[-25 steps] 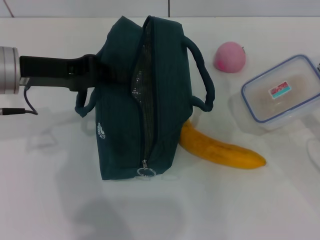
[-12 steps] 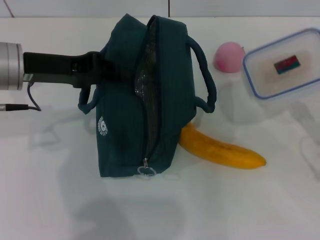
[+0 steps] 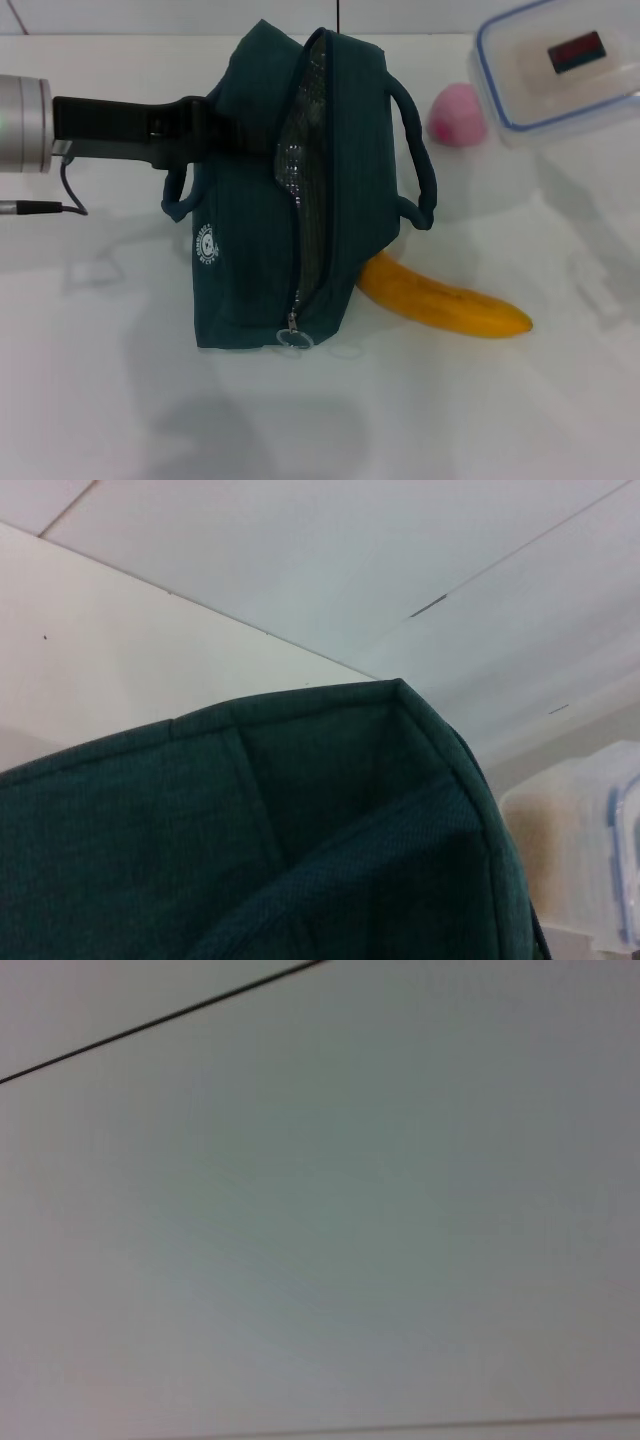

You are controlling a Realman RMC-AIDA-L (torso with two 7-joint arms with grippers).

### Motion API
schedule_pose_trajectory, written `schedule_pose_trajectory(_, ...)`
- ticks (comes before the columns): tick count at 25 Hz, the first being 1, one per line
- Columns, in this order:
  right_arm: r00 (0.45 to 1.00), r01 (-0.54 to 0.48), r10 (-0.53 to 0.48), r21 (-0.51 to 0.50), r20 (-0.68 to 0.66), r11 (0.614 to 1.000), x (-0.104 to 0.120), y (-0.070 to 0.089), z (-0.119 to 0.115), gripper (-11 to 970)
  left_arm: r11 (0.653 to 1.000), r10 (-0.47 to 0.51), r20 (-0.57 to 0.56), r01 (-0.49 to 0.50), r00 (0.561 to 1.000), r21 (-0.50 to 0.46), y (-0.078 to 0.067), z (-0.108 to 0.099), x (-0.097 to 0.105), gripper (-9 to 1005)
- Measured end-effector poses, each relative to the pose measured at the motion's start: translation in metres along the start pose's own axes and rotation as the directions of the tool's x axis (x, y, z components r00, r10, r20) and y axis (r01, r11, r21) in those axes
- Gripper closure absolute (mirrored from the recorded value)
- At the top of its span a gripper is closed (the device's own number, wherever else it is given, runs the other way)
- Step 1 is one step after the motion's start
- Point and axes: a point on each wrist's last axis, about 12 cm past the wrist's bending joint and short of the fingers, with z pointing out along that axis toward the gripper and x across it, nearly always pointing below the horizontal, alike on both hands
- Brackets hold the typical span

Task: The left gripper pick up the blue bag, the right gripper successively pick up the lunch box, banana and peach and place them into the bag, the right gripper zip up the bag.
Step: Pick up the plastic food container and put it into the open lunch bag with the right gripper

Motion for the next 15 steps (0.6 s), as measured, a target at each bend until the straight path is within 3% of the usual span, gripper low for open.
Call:
schedule_pose_trajectory(5,0.997,-0.030,0.026,-0.052,-0.075,0.998,0.009,0.002,0.031,861,1.000,0.003,-0.005,-0.003,1.000,0.007,-0.002,0.003,0.000,974)
schedule_pose_trajectory(10,0.983,-0.050,0.032,-0.099,-0.179,0.994,0.024,0.006,0.079,861,1.000,0.019,-0.010,-0.019,1.000,0.013,-0.004,0.006,-0.001,974)
schedule_pose_trajectory(15,0.966,-0.051,0.028,-0.083,-0.256,0.995,0.041,0.004,0.122,861,0.999,0.024,-0.021,-0.023,1.000,0.027,-0.005,0.011,-0.003,974)
